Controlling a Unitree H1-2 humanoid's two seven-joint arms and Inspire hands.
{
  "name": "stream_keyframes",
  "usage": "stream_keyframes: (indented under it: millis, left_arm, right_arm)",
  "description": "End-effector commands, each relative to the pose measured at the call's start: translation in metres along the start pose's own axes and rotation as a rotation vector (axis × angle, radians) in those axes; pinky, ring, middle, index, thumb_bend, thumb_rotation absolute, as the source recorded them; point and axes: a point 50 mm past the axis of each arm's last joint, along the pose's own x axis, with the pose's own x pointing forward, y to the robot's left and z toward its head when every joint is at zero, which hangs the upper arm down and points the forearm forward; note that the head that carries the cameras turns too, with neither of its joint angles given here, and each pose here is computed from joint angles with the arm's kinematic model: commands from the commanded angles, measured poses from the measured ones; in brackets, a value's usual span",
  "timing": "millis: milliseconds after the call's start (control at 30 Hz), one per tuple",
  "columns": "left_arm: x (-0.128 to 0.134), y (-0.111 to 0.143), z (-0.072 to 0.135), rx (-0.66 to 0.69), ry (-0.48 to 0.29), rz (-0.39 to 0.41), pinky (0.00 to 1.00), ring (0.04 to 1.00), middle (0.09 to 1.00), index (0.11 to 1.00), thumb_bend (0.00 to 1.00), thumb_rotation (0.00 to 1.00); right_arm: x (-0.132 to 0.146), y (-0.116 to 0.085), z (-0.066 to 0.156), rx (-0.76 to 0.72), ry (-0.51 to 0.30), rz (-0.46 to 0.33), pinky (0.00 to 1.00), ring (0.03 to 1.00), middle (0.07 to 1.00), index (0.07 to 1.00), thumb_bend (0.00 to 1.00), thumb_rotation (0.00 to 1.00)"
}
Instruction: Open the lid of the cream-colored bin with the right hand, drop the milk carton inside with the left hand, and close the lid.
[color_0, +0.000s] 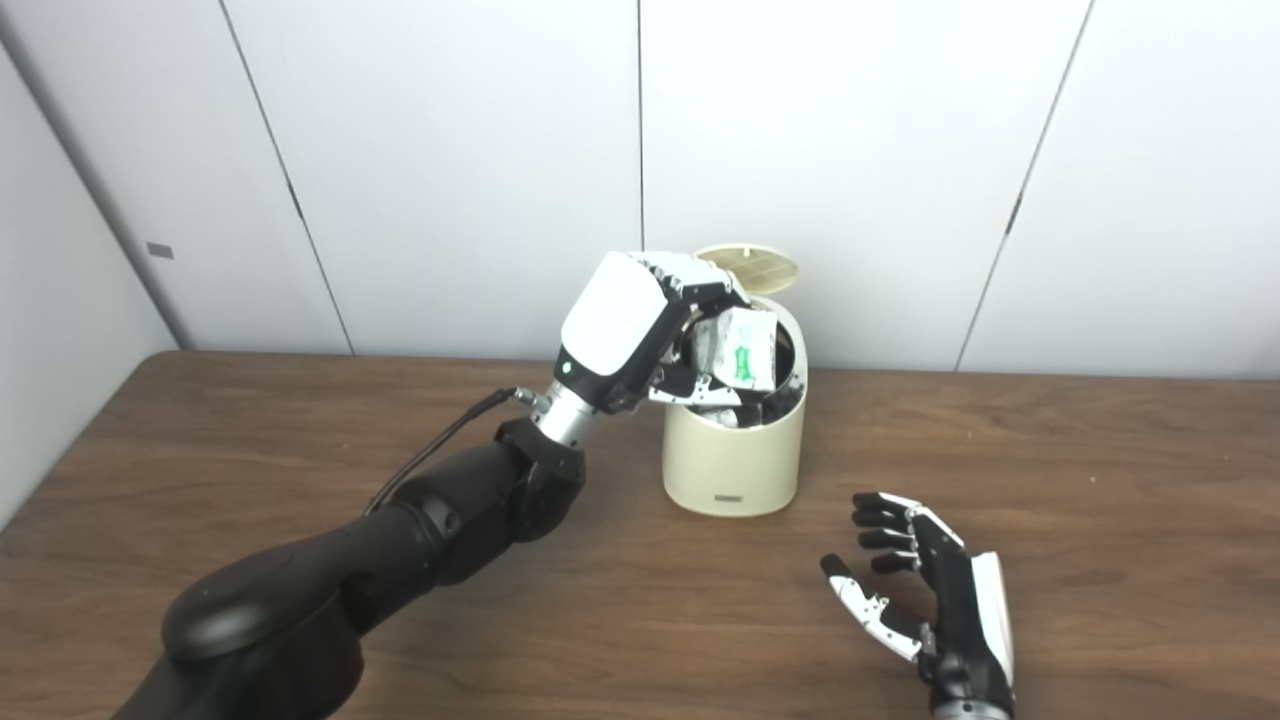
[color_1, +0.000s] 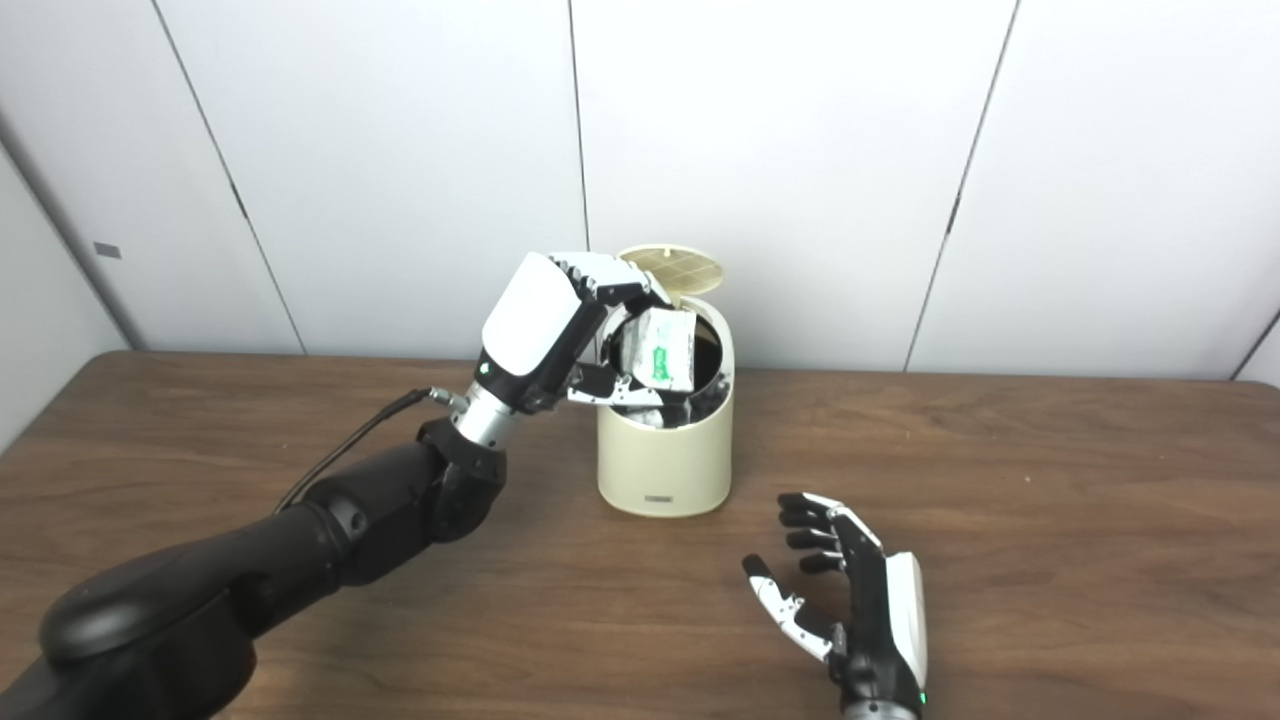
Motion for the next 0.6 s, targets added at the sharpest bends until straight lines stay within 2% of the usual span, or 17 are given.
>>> stream_keyframes:
  millis: [0,533,567]
  left_arm:
    - [0.0282,0.0167,0.0002,-0.001,-0.027,0.077,0.38,0.446,0.485,0.487,0.52,0.00]
    - [0.0270,0.0087,0.0060,-0.026,-0.023,0.038,0.39,0.471,0.493,0.483,0.52,0.00]
    - [0.0267,0.0090,0.0056,-0.027,-0.020,0.036,0.40,0.477,0.510,0.485,0.52,0.03]
  right_arm:
    - [0.0008,0.0075,0.0053,0.022,-0.032,0.000,0.53,0.626,0.659,0.659,0.29,0.07]
    - [0.0026,0.0093,0.0045,0.030,-0.029,-0.002,0.54,0.638,0.668,0.658,0.30,0.07]
    - [0.0026,0.0093,0.0044,0.029,-0.030,-0.002,0.54,0.636,0.666,0.657,0.30,0.07]
